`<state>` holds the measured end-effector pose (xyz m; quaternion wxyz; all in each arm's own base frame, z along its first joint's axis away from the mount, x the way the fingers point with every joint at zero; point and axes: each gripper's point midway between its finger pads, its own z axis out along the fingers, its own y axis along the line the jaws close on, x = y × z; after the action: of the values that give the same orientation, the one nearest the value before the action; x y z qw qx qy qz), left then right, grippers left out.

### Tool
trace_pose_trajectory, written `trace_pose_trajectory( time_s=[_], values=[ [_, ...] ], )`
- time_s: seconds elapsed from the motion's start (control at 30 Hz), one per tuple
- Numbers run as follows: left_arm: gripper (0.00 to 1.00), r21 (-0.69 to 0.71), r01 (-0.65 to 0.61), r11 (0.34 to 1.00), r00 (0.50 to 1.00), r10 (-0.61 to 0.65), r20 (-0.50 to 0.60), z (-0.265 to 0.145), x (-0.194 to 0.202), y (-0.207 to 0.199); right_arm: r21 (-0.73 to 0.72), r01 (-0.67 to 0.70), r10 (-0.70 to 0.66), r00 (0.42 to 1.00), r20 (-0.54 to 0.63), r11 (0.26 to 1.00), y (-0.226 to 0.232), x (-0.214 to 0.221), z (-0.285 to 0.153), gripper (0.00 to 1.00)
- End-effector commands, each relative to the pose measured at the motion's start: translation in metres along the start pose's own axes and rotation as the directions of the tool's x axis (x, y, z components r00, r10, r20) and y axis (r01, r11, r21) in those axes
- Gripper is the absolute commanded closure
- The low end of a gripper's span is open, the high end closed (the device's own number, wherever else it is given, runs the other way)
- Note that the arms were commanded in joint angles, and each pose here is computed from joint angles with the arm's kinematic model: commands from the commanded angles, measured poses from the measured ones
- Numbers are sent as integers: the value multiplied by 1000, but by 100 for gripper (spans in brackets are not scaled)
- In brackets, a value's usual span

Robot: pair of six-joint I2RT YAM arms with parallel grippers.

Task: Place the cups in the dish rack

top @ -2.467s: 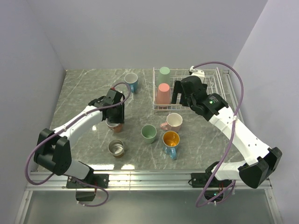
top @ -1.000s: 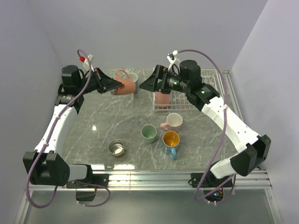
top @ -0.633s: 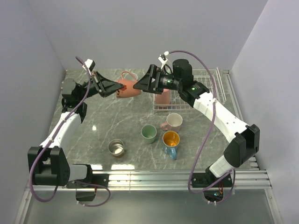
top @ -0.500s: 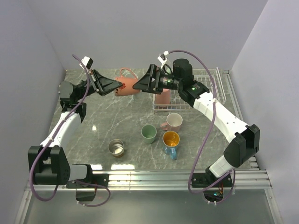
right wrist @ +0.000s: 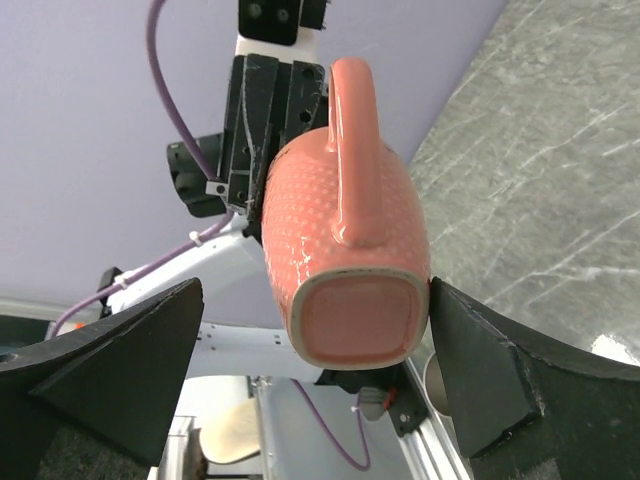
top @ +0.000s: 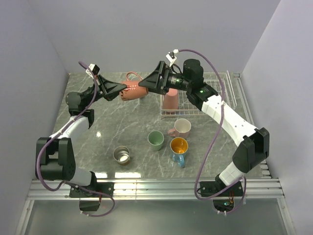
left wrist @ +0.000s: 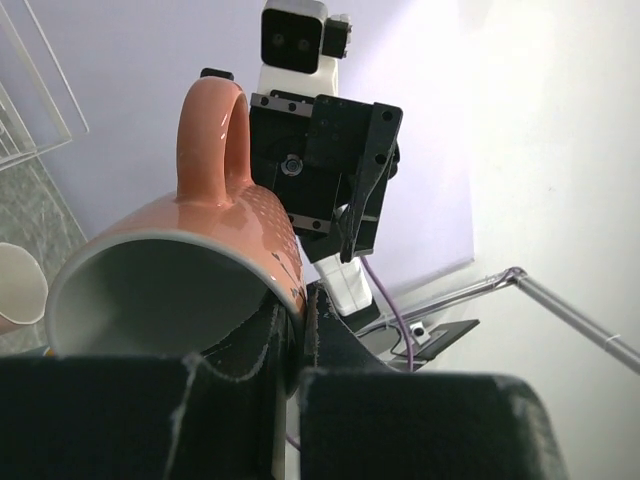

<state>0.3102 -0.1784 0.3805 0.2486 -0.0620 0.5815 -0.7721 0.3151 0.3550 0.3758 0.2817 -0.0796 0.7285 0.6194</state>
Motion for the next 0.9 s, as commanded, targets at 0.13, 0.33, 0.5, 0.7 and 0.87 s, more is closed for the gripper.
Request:
trace_pose_trajectory(
  time_s=[0.13,0.33,0.5,0.7,0.87],
  values=[
    [100,269,-170,948,983,182,-20,-10,24,-56,-140,40,-43,999,-13,989,35,1,-3,0],
    [99,237,-174,956,983,183,-16,-7,18,-46,-154,31,-34,999,-18,988,37,2,4,0],
    [100,182,-192,964,980,197,-10,-2,14,-42,-150,34,-39,999,-32,988,37,3,16,5],
    [100,62,-220,973,975,220,16,5,5,-31,-159,17,-27,998,-62,987,34,10,23,19],
    [99,-19,-273,962,962,274,24,10,-1,-22,-177,4,-19,997,-81,984,35,13,30,32]
  ],
)
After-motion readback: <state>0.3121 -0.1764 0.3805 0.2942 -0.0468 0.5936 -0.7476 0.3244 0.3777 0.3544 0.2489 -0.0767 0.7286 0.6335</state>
